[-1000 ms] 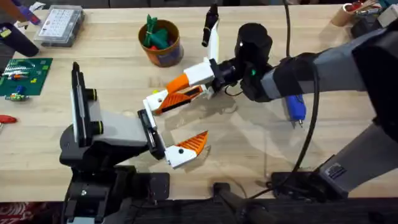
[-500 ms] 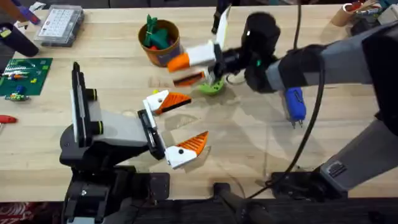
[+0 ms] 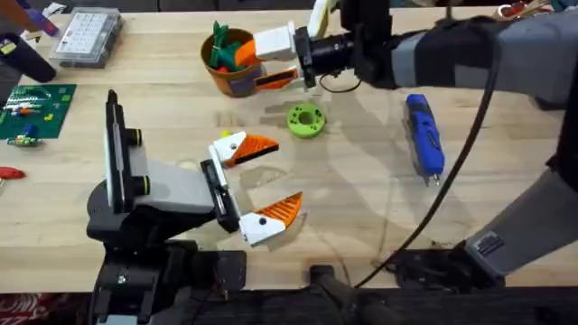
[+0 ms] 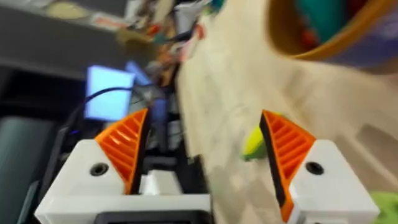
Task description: Pick up the gripper from the table and insert it into the empty holder that is missing its gripper. Then pick up a screw, insert it into the mounting hole, and use the screwdriver to tighten it. Finally, clean up the table by picking up the vegetable and placing it into the bucket.
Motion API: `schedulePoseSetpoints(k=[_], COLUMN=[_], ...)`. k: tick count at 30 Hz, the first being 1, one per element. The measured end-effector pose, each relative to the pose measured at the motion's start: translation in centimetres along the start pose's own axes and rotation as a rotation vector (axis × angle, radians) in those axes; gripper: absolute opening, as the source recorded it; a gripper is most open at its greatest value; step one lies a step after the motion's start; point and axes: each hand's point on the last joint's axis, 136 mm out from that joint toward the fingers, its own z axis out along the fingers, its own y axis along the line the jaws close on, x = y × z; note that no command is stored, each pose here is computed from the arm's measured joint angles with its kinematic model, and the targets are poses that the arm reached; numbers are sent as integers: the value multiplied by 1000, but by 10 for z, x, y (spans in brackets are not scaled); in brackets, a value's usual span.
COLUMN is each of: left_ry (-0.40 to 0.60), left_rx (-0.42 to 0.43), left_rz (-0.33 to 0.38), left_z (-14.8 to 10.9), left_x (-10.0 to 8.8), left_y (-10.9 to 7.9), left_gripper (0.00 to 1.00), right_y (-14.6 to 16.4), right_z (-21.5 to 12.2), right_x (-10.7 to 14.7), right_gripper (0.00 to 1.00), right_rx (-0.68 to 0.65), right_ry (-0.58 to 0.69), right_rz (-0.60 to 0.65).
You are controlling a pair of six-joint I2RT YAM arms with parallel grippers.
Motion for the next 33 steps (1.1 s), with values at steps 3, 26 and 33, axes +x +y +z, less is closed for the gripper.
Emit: schedulePoseSetpoints(k=[3,26,33], left_ry=[0,0,0], left_rx=[0,0,0], left_rz=[-2,-2,-2], left_z=[0,0,0], left_x=[0,0,0], left_y=[0,0,0], left_gripper=[984,984,984], right_y=[-20,28,31], right_z=[-15,-170,-158], right_x=[-6,21,37], right_gripper=[997,998,998], right_rx=[119,1004,1015], right_ry=[-29,177,266], right_rz=[16,-265,-312])
